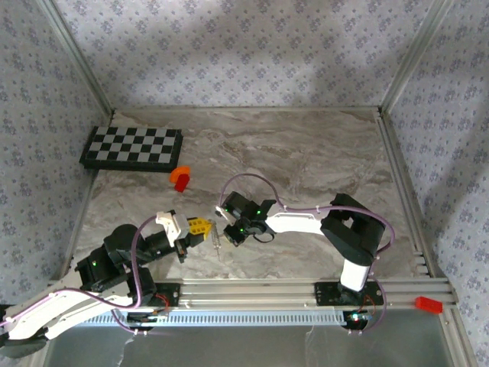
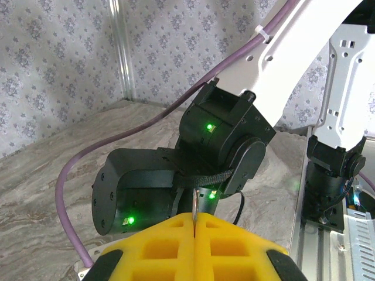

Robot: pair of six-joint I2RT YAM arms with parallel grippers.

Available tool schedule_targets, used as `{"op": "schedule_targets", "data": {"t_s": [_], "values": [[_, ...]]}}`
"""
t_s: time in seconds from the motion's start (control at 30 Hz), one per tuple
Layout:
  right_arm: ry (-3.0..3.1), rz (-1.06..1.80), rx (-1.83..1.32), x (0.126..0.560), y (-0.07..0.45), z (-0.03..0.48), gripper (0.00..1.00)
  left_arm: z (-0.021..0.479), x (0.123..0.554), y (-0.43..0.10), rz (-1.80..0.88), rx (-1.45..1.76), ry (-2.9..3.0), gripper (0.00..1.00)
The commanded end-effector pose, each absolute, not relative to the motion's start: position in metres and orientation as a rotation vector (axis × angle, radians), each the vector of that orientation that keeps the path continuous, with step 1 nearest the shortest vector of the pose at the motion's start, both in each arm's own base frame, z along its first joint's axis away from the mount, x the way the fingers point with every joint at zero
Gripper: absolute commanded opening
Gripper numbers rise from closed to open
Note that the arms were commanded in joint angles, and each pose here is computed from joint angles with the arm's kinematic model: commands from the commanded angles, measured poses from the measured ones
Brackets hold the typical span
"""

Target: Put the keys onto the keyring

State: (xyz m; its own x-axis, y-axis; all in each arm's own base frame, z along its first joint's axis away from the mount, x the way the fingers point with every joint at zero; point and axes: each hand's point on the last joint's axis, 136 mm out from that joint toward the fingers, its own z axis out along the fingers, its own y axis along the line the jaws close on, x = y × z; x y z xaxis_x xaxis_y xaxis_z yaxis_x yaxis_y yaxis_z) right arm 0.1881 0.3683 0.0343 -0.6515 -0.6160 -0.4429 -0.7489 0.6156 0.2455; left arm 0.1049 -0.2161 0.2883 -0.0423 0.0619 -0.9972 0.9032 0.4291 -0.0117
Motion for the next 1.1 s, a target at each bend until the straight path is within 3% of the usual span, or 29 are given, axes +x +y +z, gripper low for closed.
{"op": "schedule_targets", "data": {"t_s": [0.0,0.17,0.6,0.8,1.07], "values": [[2.546,0.572,-1.123,0.187,0.361,0.033,0.10,0.303,0.104,-0.212,-0.869,0.876,1.408,0.00],[2.532,0.584,-1.119,0.186,0.355,0.038,0.03,0.305,0.104,-0.212,-0.869,0.876,1.404,0.00],[2.412,0.598,-0.948,0.190,0.300,0.068,0.00,0.301,0.106,-0.212,-0.858,0.869,1.416,0.00],[2.078,0.735,-0.929,0.185,0.289,0.129,0.00,0.301,0.102,-0.219,-0.882,0.912,1.411,0.00],[1.583,1.036,-1.015,0.138,0.278,0.223,0.00,0.310,0.091,-0.237,-0.951,0.998,1.374,0.00]]}}
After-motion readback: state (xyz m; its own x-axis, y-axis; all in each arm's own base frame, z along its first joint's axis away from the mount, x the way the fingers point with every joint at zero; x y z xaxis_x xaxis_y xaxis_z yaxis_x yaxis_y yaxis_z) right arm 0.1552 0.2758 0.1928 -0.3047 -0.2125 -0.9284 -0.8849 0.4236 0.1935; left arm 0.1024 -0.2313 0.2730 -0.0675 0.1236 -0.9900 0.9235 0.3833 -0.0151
